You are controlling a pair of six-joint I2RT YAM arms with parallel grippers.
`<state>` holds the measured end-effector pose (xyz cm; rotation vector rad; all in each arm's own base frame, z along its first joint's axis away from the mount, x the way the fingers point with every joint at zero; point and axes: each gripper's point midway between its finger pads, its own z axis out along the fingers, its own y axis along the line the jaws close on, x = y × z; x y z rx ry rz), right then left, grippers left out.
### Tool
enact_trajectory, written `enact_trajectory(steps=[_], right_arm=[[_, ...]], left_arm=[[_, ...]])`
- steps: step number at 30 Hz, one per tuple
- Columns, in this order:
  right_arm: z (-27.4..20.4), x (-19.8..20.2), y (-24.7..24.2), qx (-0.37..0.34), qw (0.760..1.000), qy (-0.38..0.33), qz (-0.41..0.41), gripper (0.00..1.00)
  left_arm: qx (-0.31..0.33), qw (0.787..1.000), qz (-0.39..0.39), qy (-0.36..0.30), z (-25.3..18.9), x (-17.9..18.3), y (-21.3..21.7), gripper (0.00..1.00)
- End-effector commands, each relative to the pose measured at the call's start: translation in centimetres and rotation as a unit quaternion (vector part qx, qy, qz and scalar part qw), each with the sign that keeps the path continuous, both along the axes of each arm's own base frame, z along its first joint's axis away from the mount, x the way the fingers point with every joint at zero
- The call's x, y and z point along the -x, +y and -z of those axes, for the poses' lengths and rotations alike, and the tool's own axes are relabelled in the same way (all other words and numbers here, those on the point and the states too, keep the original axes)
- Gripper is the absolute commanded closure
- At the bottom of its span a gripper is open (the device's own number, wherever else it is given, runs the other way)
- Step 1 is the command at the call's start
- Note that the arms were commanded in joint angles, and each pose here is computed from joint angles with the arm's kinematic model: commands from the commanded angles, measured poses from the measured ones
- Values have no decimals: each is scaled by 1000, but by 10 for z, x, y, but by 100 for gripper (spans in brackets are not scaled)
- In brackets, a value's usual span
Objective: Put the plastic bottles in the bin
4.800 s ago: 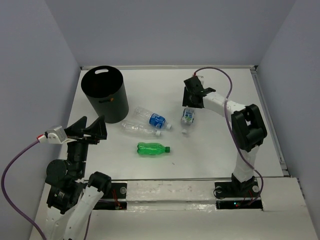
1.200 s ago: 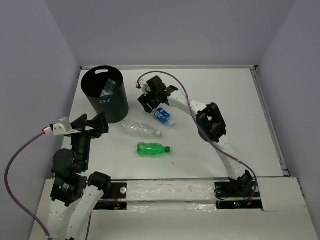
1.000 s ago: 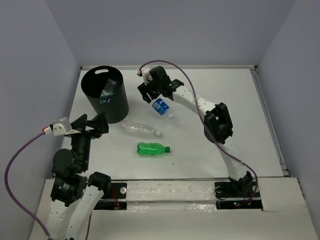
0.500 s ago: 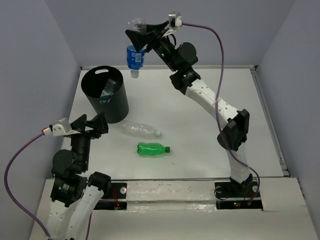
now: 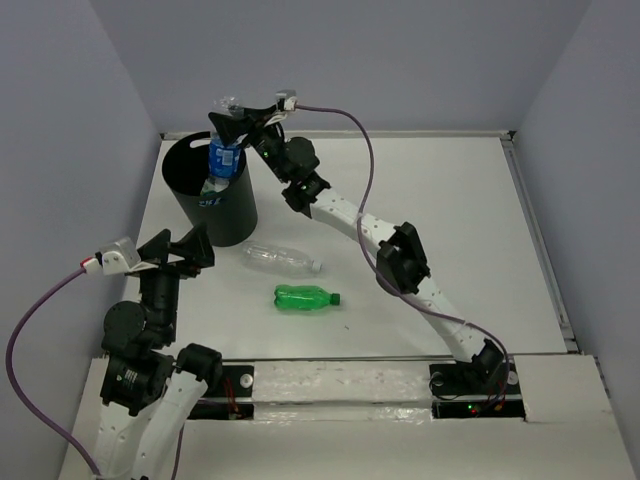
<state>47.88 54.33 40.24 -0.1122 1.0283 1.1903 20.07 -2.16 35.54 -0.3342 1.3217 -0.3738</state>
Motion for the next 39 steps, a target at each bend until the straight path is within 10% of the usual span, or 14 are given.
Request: enact_trajectory(steps=[1, 12, 24, 34, 39], right_arm=[[-88, 31, -35, -95, 993, -71, 21, 51], [-24, 56, 20, 52, 997, -53, -3, 1], [-70, 93, -38, 120, 989, -79, 36, 12], [134, 152, -113, 439, 897, 31, -36, 44], [189, 182, -121, 514, 848, 59, -114, 31]], left_arm=[[9, 999, -12, -31, -16, 6, 6, 1], [9, 999, -15, -27, -15, 3, 7, 1], [4, 999, -32, -15, -11, -2, 12, 1], [3, 1000, -19, -6, -6, -6, 6, 1], [0, 1000, -18, 2, -3, -11, 5, 1]])
